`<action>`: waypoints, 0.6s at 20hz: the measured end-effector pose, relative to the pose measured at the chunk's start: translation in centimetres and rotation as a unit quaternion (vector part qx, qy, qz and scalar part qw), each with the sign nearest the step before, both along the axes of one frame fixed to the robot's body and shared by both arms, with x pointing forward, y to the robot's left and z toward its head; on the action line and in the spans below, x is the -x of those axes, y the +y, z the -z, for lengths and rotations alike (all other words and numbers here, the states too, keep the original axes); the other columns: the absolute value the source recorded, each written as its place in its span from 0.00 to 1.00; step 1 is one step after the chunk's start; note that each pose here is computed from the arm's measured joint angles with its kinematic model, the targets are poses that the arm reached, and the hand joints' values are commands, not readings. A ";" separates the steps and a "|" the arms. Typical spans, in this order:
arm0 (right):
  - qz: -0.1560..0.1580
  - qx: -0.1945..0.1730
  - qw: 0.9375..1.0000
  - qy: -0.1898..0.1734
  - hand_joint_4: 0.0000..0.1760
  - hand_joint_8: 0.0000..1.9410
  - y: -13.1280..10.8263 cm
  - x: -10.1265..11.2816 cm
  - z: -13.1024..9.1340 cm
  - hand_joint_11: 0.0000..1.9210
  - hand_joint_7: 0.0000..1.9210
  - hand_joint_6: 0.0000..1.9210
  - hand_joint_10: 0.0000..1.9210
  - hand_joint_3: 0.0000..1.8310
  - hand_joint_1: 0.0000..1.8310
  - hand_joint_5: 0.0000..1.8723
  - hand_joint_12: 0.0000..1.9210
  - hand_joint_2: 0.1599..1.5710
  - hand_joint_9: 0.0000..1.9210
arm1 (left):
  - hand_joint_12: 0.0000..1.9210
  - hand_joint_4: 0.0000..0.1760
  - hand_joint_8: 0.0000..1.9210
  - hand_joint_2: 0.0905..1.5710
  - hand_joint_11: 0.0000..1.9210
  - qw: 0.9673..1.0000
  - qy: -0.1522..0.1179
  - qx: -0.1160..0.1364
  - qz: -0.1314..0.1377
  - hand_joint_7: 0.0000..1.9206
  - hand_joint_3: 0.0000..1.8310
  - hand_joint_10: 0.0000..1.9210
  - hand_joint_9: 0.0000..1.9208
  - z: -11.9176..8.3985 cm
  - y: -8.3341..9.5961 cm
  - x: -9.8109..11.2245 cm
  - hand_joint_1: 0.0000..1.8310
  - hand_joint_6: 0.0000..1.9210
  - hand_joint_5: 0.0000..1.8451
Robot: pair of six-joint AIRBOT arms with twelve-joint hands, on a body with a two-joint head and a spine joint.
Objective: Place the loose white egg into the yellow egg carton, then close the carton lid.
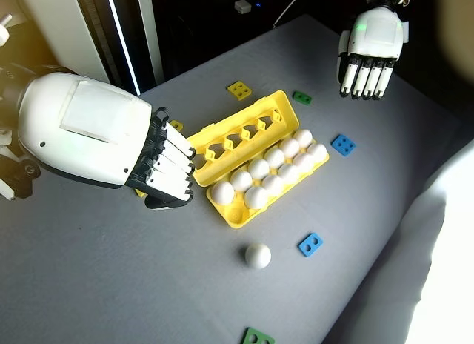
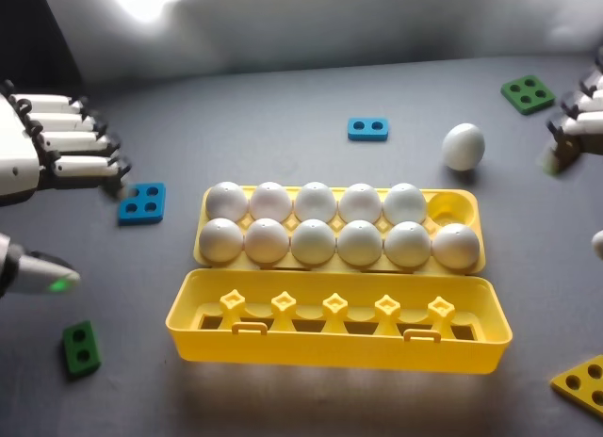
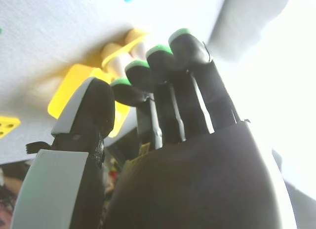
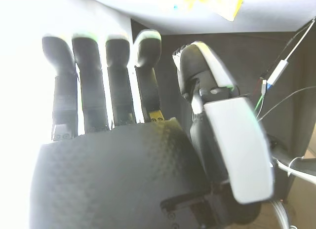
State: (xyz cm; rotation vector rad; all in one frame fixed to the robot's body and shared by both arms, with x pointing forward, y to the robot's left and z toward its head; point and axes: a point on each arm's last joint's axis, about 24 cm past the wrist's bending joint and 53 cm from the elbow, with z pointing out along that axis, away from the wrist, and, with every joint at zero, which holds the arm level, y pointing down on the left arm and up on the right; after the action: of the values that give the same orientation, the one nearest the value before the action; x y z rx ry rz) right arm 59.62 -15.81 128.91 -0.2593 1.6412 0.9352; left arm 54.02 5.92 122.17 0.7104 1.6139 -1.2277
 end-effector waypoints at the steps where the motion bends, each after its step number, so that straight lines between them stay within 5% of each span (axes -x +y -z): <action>1: -0.001 -0.001 1.000 0.000 0.00 0.00 0.0 0.0 0.0 0.00 0.06 0.00 0.00 0.01 0.00 0.08 0.07 0.74 0.05 | 0.00 0.00 0.00 0.72 0.00 1.000 -0.001 0.003 0.000 0.00 0.01 0.00 0.00 -0.2 0.0 0.0 0.00 0.00 0.01; 4: 0.004 0.000 1.000 0.002 0.00 0.00 -0.2 -0.1 0.1 0.00 0.09 0.00 0.00 0.00 0.00 0.09 0.16 0.75 0.07 | 0.00 0.00 0.00 0.71 0.00 1.000 -0.002 -0.001 -0.002 0.00 0.00 0.00 0.00 0.0 0.0 -0.1 0.00 0.00 0.01; 6: 0.012 -0.006 1.000 0.007 0.00 0.00 -0.4 -0.4 0.0 0.00 0.06 0.00 0.00 0.00 0.00 0.08 0.10 0.74 0.05 | 0.00 0.00 0.00 0.72 0.00 1.000 -0.003 -0.001 -0.002 0.00 0.01 0.00 0.00 -0.1 0.1 -0.2 0.00 0.00 0.01; 12: 0.044 0.005 0.999 -0.004 0.00 0.00 -1.6 -1.4 0.0 0.00 0.07 0.00 0.00 0.00 0.00 0.08 0.13 0.73 0.05 | 0.00 0.00 0.00 0.72 0.00 1.000 -0.007 -0.011 -0.002 0.00 0.00 0.00 0.00 0.2 0.5 -0.5 0.00 0.01 0.01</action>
State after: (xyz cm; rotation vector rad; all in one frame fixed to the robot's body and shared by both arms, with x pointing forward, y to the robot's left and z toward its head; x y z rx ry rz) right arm 60.99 -17.36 128.88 -0.1955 1.6379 0.8576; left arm 54.53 6.41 121.99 0.7289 1.6192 -1.2010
